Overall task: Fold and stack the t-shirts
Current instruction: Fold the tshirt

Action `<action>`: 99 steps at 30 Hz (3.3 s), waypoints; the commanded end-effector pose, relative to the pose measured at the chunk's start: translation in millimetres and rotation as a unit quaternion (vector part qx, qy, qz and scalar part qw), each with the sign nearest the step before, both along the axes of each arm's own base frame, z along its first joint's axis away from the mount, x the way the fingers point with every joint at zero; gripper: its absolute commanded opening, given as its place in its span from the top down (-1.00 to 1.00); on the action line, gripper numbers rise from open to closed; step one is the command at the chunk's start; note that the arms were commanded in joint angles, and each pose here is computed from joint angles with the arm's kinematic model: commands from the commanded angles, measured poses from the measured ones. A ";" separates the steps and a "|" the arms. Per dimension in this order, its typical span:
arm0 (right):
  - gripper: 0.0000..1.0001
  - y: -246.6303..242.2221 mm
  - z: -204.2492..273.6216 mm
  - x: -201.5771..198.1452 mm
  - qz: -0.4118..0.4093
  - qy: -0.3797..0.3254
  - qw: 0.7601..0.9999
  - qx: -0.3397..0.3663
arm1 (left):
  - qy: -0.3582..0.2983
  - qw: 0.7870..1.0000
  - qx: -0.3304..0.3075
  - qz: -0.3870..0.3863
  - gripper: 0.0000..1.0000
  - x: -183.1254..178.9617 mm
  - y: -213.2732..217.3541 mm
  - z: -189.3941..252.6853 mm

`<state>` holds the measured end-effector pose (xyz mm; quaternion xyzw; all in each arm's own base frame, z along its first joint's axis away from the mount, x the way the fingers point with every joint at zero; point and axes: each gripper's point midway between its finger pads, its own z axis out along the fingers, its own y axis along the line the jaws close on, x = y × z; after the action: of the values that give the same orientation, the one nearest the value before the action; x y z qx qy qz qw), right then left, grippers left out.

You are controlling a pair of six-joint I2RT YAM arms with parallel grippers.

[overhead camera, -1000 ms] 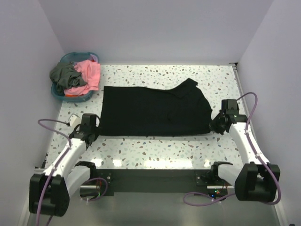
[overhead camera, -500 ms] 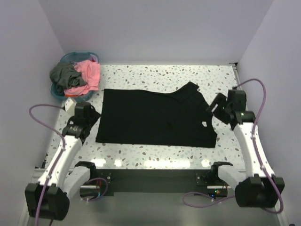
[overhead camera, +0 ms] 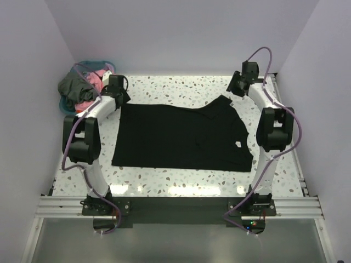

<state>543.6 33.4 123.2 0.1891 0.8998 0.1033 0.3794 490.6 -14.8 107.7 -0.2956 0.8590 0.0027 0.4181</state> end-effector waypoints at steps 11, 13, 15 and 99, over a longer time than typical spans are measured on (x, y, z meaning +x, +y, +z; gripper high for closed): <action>0.11 -10.0 -36.8 78.4 0.037 -0.032 0.997 -0.061 | 0.028 0.998 0.062 0.015 0.19 81.2 14.4 -42.8; 0.11 -10.2 -41.1 79.8 0.039 -0.033 0.997 -0.063 | 0.042 0.997 0.060 0.024 0.21 76.3 15.8 -53.7; 0.11 -9.5 -47.8 81.6 0.043 -0.031 0.996 -0.066 | 0.048 0.996 0.063 0.039 0.21 71.6 19.7 -58.5; 0.88 -18.0 -92.8 34.3 0.015 0.062 0.993 -0.098 | 0.045 0.998 0.034 0.035 1.00 56.2 10.7 -70.4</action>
<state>574.3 16.0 26.9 0.1387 0.9320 0.0124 0.3346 544.9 -1.2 22.7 -0.3168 0.8676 0.0759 0.3756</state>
